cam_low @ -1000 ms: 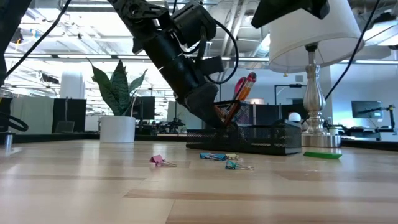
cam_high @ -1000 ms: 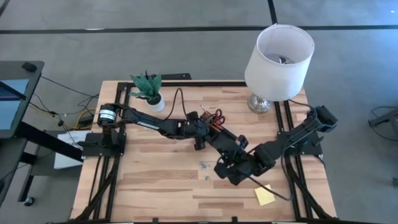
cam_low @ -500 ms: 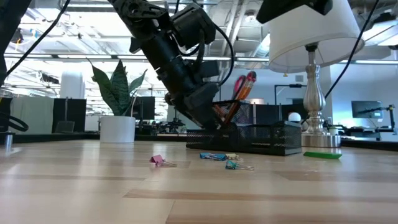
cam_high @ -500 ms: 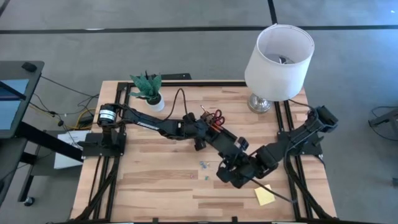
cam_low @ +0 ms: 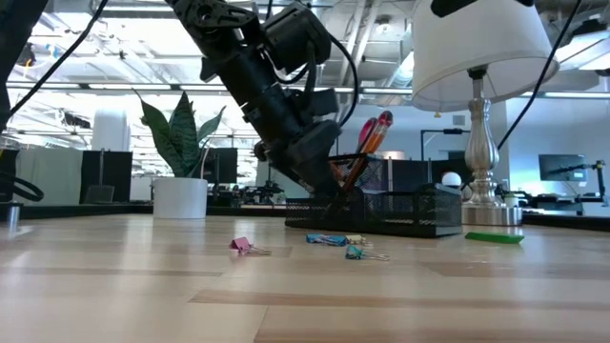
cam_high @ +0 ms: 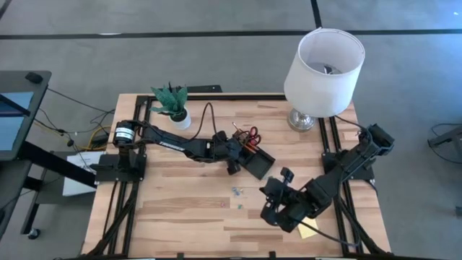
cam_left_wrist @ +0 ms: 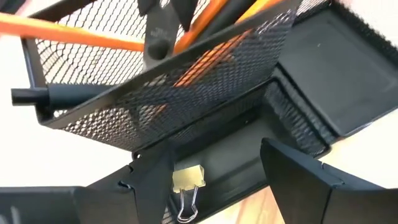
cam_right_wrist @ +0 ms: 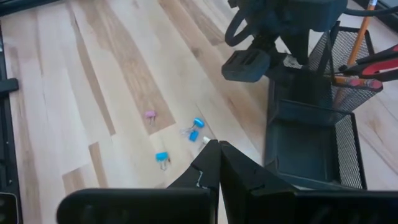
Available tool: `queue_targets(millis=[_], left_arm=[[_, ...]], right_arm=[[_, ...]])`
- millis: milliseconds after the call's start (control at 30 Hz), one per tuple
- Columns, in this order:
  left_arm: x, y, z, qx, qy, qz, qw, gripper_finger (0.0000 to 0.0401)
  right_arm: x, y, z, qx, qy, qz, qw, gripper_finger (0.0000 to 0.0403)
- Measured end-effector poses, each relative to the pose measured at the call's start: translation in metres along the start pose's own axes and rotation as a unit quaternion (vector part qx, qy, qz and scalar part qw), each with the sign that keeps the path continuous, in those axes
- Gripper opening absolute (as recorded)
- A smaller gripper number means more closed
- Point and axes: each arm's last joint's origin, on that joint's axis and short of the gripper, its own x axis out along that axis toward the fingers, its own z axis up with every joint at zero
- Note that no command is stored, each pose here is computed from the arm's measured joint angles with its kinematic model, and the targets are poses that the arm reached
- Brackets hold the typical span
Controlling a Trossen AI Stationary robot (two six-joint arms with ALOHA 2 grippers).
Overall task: Pick and place office supplies into organizer
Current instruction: Put the top yellow binder clip into the black desk organizer
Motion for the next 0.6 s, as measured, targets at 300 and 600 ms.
queue_targets(millis=[300, 600], left_arm=[[0.0011, 0.0015, 0.0016, 0.053, -0.003, -0.014, 0.998, 0.0235], [-0.0008, -0.0035, 0.0003, 0.176, -0.002, -0.033, 0.984, 0.0254]], right_arm=[[-0.0001, 0.0001, -0.0001, 0.0, 0.0, 0.0, 1.0, 0.0], [-0.0002, 0.0002, -0.0002, 0.0, 0.002, 0.002, 1.0, 0.0]])
